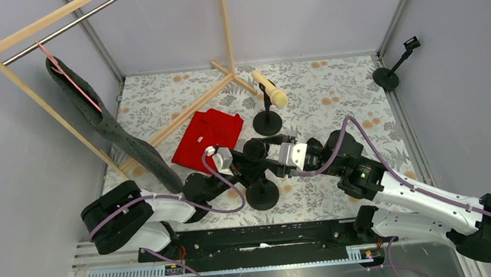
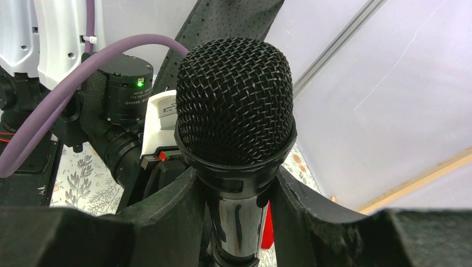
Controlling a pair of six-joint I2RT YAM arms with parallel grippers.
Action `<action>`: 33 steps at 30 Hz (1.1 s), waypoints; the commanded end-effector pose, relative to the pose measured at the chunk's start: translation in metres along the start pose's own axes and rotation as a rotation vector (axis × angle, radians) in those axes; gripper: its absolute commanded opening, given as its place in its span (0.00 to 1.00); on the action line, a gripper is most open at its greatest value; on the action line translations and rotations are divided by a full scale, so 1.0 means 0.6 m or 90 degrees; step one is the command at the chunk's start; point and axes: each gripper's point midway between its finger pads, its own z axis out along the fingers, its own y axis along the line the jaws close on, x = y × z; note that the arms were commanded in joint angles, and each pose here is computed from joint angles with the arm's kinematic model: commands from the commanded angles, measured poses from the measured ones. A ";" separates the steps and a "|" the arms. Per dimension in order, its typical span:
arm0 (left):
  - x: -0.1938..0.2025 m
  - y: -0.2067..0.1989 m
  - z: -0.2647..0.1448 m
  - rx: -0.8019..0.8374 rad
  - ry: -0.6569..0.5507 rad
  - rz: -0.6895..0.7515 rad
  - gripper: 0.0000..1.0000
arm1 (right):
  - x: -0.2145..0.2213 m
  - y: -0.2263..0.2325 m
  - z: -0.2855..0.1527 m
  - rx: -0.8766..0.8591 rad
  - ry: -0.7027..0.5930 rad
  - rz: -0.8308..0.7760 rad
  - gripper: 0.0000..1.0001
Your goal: Attach the microphones to the stand
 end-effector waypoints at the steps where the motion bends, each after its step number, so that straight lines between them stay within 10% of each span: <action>1: -0.053 -0.076 -0.002 0.129 -0.066 -0.001 0.00 | 0.341 0.190 -0.160 -0.172 0.531 0.154 0.00; 33: -0.061 -0.082 -0.001 0.138 -0.073 0.000 0.00 | 0.364 0.201 -0.175 -0.183 0.569 0.152 0.00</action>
